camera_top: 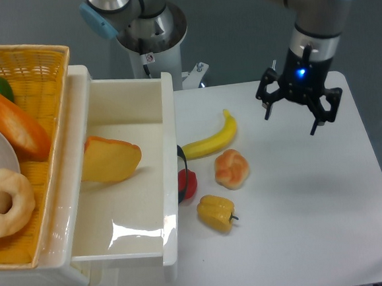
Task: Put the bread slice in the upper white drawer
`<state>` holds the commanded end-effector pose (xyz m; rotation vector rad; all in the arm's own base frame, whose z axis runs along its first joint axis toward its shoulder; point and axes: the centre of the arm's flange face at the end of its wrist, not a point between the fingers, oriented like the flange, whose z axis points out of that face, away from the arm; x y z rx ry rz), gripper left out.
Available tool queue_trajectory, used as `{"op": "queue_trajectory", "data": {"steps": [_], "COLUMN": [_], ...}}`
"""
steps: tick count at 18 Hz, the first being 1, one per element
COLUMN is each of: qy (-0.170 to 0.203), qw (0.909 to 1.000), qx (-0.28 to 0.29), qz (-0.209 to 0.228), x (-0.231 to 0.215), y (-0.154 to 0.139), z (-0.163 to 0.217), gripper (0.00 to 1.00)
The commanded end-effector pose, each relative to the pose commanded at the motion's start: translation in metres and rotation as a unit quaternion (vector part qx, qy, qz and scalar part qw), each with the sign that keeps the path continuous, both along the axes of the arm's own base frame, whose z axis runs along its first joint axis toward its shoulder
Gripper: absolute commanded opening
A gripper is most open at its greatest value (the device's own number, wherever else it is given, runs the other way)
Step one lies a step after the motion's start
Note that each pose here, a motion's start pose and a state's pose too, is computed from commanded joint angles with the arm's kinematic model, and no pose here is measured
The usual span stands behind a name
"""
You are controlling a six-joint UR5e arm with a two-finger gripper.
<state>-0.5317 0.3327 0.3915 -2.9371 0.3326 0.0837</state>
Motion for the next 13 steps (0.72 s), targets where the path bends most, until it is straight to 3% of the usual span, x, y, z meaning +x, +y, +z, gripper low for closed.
{"op": "queue_trajectory", "data": {"steps": [7,10,13], "qy": [0.014,0.017,0.022], "qw": [0.9983,0.9972,0.9969], "qx": [-0.057,-0.062,-0.066], "qz": [-0.008,-0.037,-0.036], "x": [-0.025,-0.036,-0.041], "y": [-0.001,0.000,-0.005], "z": [-0.047,-0.058,-0.059], "gripper": [1.00,1.00,1.00]}}
